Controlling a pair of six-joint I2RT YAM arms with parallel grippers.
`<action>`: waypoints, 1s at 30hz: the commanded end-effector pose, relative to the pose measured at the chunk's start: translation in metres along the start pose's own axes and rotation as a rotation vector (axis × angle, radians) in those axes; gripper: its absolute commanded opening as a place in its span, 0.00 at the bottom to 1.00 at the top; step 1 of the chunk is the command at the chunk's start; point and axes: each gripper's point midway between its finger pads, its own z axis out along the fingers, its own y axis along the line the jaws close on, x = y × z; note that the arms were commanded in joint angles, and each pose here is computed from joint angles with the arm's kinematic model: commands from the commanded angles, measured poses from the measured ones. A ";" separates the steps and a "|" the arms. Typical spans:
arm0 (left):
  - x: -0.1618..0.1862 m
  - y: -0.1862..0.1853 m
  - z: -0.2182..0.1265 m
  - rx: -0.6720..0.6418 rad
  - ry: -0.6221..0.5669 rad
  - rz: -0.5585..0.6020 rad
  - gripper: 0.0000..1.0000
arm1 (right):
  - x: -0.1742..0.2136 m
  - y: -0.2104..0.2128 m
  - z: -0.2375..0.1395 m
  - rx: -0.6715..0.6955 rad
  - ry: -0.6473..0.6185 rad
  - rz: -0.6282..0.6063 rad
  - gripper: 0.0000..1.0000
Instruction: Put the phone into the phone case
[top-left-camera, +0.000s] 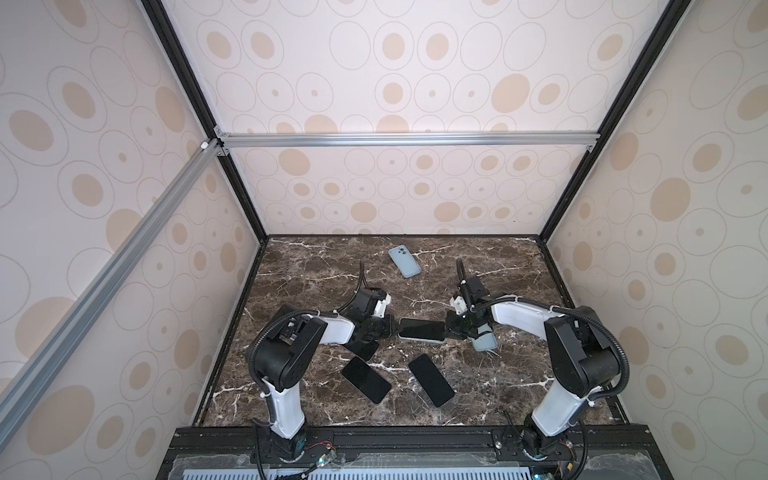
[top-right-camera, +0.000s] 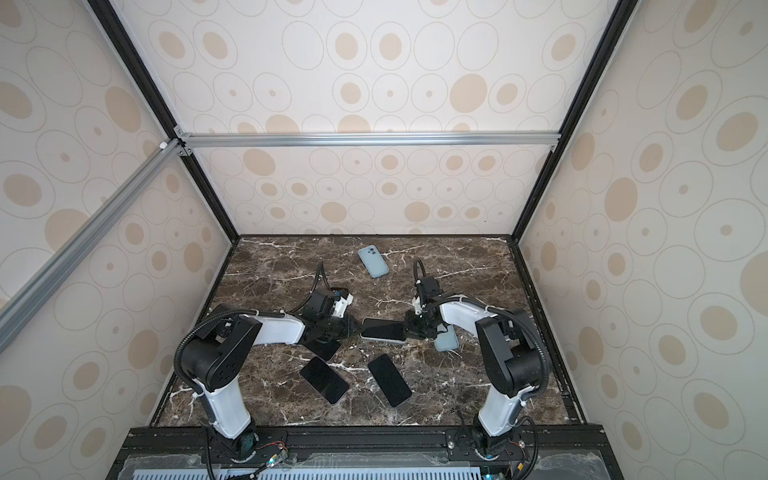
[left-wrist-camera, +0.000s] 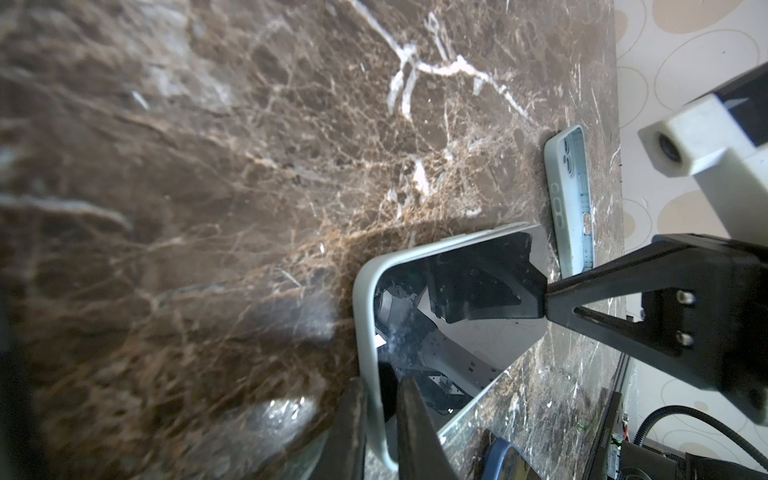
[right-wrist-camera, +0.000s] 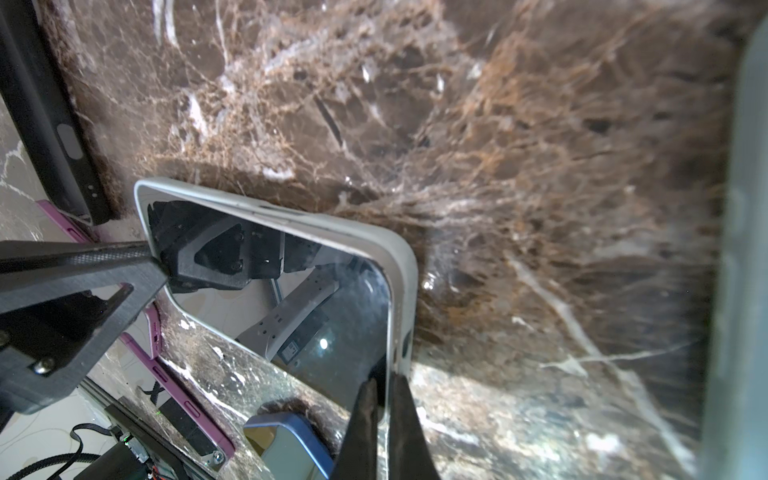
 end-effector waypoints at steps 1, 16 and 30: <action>0.033 -0.014 0.016 0.061 0.110 0.004 0.16 | 0.079 -0.069 0.096 0.238 0.237 -0.028 0.07; 0.033 -0.014 0.016 0.060 0.109 0.006 0.16 | 0.094 -0.087 0.114 0.293 0.292 -0.031 0.07; 0.034 -0.014 0.017 0.061 0.113 0.003 0.15 | 0.092 -0.085 0.108 0.336 0.287 -0.064 0.07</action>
